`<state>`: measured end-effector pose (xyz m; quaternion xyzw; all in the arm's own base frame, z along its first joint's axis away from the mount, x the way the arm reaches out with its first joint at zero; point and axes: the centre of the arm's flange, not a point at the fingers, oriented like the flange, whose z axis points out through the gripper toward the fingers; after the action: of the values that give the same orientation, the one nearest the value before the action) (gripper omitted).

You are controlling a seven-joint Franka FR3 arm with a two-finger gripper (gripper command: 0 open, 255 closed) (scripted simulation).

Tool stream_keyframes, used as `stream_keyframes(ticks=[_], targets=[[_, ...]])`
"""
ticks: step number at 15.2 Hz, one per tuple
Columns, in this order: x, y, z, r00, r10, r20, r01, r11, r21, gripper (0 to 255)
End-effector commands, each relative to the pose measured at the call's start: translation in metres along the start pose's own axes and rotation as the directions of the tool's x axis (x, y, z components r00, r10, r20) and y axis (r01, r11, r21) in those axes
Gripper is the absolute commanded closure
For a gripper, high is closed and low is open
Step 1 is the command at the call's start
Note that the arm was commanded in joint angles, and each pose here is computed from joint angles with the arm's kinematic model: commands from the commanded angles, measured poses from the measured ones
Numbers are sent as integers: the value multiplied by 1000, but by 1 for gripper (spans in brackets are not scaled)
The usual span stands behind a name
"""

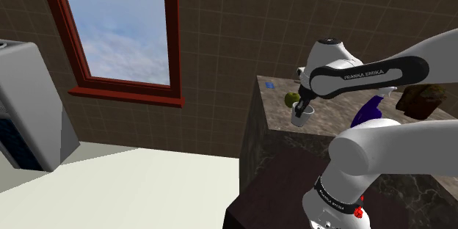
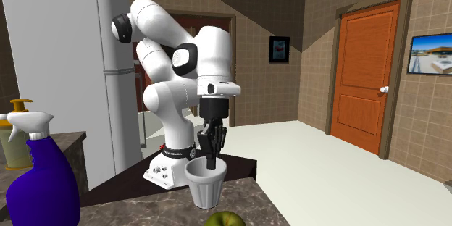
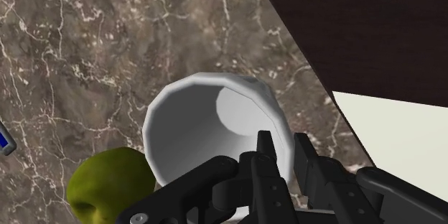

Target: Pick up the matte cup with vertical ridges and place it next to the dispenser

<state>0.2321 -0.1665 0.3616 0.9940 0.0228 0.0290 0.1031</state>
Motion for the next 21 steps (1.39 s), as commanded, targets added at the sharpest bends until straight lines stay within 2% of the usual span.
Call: stream_keyframes(ticks=[1,5,21], targets=[[0,0,1,1000,0,1,0,1000,1,255],[0,0,1,1000,0,1,0,1000,1,255],[4,17,-82,1000,0,1,0,1000,1,255]])
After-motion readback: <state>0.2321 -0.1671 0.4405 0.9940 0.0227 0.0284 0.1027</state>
